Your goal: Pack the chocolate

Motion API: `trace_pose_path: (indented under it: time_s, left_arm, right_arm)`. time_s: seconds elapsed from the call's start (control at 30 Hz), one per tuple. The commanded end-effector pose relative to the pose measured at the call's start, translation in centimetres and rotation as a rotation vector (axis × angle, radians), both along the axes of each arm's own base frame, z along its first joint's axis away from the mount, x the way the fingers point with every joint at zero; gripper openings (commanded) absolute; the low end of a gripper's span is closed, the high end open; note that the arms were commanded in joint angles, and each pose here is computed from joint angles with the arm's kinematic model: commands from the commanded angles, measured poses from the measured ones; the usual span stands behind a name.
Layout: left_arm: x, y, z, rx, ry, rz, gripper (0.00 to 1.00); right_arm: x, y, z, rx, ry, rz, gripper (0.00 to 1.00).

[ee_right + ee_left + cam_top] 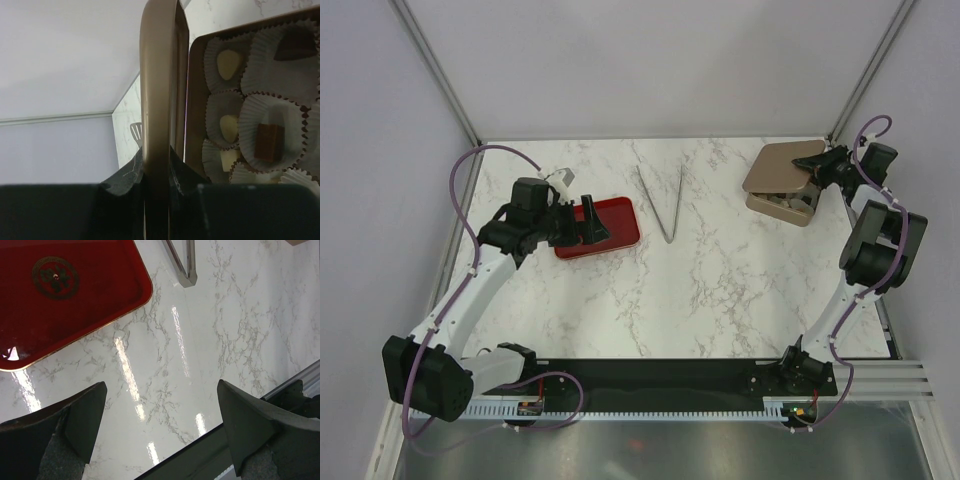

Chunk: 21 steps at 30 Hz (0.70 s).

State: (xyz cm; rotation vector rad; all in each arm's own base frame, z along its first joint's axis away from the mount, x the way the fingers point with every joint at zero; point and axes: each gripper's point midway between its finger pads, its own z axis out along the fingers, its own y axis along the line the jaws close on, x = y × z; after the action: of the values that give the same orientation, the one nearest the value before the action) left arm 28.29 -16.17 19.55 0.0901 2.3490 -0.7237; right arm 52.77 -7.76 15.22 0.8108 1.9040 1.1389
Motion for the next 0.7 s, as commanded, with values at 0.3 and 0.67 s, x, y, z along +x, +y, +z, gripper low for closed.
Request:
trace_pose_path:
  time_s: [0.3,0.67]
  left_arm:
    - [0.6,-0.5,0.3,-0.004,-0.031,-0.051,1.0]
    - [0.6,-0.4,0.3,-0.001,-0.032,-0.047,1.0]
  right_arm:
    - [0.1,-2.9,0.9,-0.029,-0.04,0.005,0.17]
    - [-0.1,-4.1,-2.3,-0.047,0.075,-0.02,0.37]
